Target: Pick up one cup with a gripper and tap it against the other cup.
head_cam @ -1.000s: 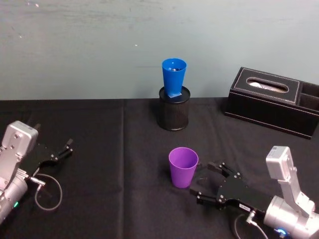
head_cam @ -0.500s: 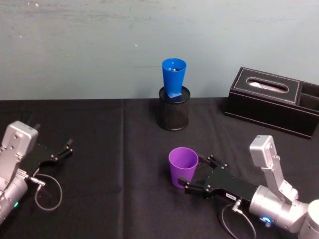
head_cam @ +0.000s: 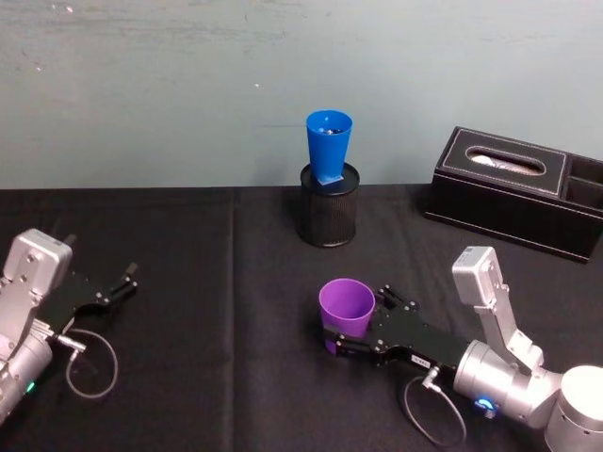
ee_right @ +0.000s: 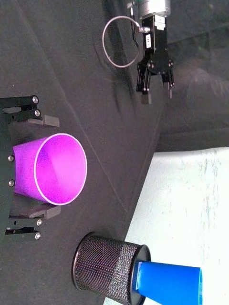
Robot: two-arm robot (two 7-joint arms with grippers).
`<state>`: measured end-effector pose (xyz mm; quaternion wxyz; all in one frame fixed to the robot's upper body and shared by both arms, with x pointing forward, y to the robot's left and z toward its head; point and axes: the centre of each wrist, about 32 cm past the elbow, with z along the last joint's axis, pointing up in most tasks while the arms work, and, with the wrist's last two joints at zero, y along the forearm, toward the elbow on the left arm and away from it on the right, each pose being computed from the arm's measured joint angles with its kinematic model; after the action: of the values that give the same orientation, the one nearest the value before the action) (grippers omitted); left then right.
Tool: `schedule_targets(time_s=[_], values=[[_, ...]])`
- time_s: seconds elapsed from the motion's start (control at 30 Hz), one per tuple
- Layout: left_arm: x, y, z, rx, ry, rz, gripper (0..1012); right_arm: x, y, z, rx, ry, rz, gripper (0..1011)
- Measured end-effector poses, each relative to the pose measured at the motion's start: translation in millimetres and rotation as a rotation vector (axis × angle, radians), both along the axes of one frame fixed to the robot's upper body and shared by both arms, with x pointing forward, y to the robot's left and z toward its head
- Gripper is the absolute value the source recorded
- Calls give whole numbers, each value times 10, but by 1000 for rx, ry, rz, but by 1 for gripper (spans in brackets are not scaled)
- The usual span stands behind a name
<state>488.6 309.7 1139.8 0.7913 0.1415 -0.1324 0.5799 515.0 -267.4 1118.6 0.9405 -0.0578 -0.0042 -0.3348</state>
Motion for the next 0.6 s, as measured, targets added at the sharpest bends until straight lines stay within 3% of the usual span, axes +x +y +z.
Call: schedule_targets(time_s=[0.6], values=[[0, 0, 0, 0, 0, 0, 1000, 36, 31, 6, 4, -21, 2, 1003]])
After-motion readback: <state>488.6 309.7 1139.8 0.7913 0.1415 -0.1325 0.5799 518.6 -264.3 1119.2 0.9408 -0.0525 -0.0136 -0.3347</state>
